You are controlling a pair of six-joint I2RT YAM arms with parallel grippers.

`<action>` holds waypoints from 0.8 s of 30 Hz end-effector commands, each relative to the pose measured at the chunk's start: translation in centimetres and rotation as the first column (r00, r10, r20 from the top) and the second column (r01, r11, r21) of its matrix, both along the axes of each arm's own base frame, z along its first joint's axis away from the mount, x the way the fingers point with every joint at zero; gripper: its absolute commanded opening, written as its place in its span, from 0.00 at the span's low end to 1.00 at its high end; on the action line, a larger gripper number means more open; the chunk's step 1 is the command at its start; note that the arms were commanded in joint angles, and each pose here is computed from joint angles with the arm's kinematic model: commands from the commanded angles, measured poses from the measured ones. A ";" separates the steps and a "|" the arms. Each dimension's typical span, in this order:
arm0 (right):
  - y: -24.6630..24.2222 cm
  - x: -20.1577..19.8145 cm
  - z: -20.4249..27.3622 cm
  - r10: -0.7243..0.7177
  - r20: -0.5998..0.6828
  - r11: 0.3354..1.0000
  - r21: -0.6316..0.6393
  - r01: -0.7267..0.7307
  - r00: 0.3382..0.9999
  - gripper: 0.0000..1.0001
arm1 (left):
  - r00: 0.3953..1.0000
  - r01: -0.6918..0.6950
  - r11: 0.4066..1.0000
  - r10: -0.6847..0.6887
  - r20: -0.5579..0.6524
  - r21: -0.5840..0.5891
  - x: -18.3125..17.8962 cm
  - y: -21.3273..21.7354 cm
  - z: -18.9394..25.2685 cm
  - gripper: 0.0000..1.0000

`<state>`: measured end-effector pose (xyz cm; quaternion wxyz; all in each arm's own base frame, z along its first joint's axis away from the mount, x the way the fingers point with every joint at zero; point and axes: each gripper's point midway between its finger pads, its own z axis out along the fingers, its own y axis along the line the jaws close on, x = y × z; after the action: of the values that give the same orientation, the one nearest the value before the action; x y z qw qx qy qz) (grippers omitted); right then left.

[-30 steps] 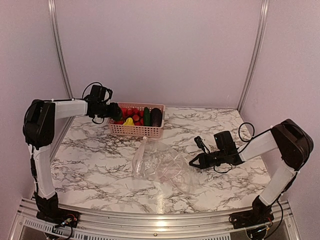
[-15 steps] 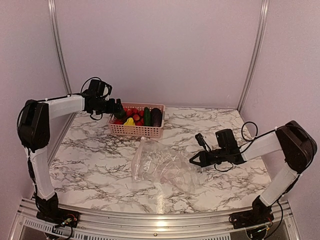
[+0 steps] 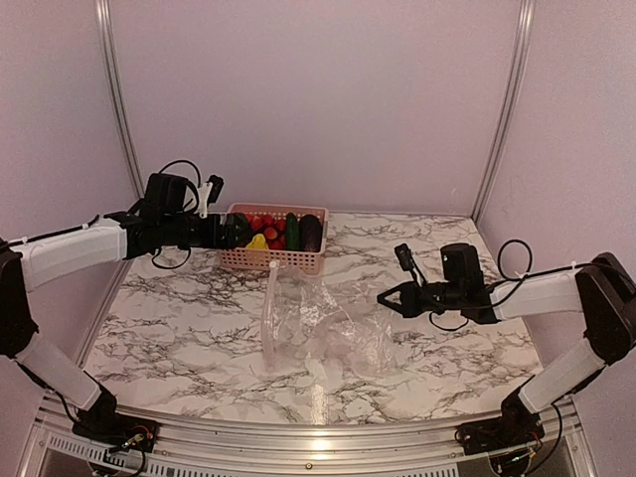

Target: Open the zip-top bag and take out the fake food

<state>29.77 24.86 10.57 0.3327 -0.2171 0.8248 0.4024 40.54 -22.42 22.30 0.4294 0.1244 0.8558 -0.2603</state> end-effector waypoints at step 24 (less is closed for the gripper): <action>-2.5 1.5 1.7 -0.082 0.099 0.996 -0.033 0.086 0.992 0.00 | 0.937 0.253 0.908 -0.316 -0.148 -0.333 -8.0 -9.2 -10.3 0.02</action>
<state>29.01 25.05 12.46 0.3606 -0.2436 0.7969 0.4191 32.04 -32.33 11.84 0.2984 0.1668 0.8174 -0.4636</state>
